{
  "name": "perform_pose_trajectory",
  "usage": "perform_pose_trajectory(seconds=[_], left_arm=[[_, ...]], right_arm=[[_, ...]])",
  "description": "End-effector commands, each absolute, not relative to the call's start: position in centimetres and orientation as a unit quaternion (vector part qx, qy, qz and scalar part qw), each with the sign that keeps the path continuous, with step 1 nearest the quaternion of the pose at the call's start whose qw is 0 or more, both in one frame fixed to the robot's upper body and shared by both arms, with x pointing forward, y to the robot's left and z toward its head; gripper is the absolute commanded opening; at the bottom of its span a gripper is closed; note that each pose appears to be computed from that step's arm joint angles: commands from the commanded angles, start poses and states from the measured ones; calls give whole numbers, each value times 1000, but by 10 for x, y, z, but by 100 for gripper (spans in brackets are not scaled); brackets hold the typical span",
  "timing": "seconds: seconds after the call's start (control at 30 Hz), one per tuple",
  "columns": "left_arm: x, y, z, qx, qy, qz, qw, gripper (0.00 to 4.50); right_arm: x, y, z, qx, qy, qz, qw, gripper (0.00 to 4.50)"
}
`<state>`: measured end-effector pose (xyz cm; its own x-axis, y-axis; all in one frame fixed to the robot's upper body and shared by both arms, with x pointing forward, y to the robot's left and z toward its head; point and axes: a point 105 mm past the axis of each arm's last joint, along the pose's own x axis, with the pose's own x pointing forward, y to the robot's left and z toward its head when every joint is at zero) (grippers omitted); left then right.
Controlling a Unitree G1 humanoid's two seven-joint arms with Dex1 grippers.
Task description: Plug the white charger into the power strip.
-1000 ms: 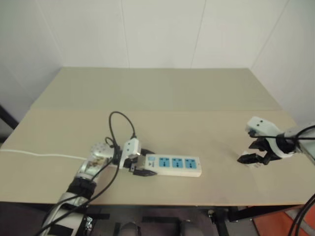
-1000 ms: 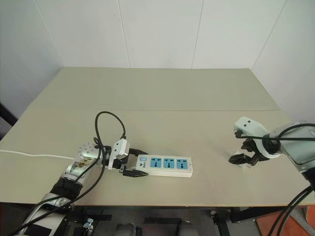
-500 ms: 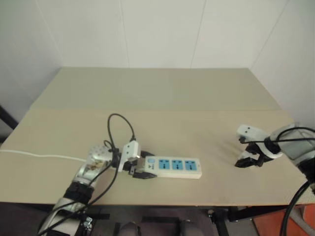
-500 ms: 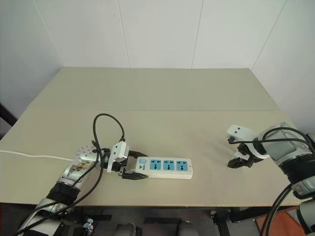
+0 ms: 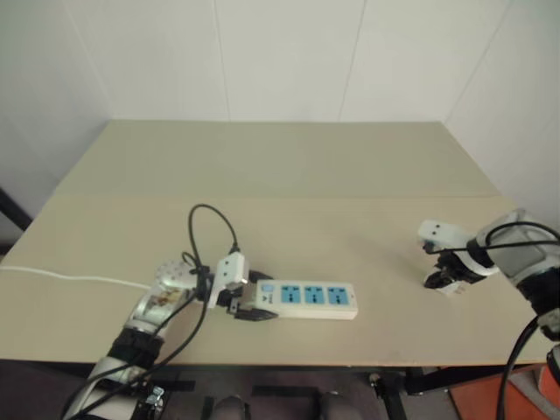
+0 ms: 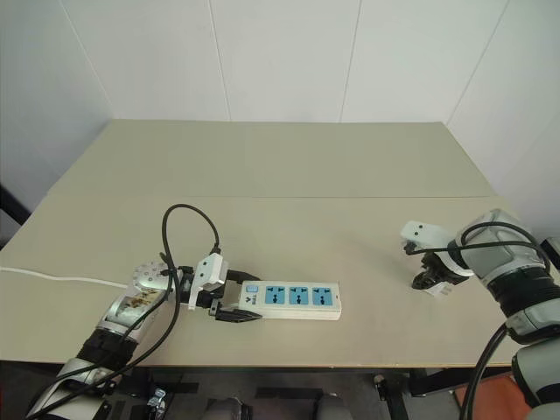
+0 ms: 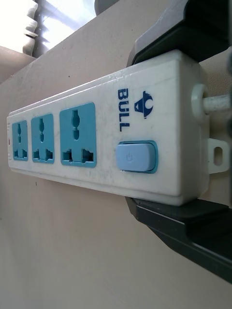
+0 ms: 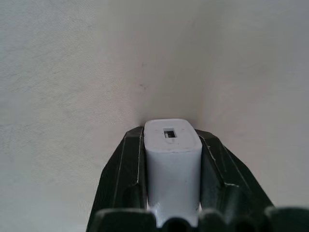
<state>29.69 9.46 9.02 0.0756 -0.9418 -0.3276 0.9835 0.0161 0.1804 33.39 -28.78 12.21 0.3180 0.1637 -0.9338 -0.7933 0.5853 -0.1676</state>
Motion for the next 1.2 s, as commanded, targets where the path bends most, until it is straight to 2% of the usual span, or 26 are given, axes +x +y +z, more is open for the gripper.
perform_pose_trajectory(seconds=[0.03,0.1,0.17,0.27,0.37,0.53,0.67,0.87,1.2], left_arm=[[299,92,94,185,49,-678,709,330],[303,89,92,182,53,-678,710,330],[307,85,92,181,55,-679,710,330],[312,82,93,181,55,-683,705,330],[317,81,93,183,57,-684,704,330],[323,78,90,195,57,-678,706,330],[327,75,89,208,51,-672,709,330],[327,76,86,205,51,-671,711,330],[323,83,82,192,72,-688,696,330]], right_arm=[[339,-276,138,-317,444,327,771,111],[356,-238,173,-260,321,360,837,111],[362,-207,208,-200,198,388,877,111],[356,-172,229,-137,79,409,899,111],[350,-143,228,-97,23,423,901,111],[339,-96,213,-10,-13,471,882,111],[319,-71,194,-8,-21,543,839,111],[310,-60,183,36,-20,582,812,111],[312,-49,167,-6,-50,602,797,111]])
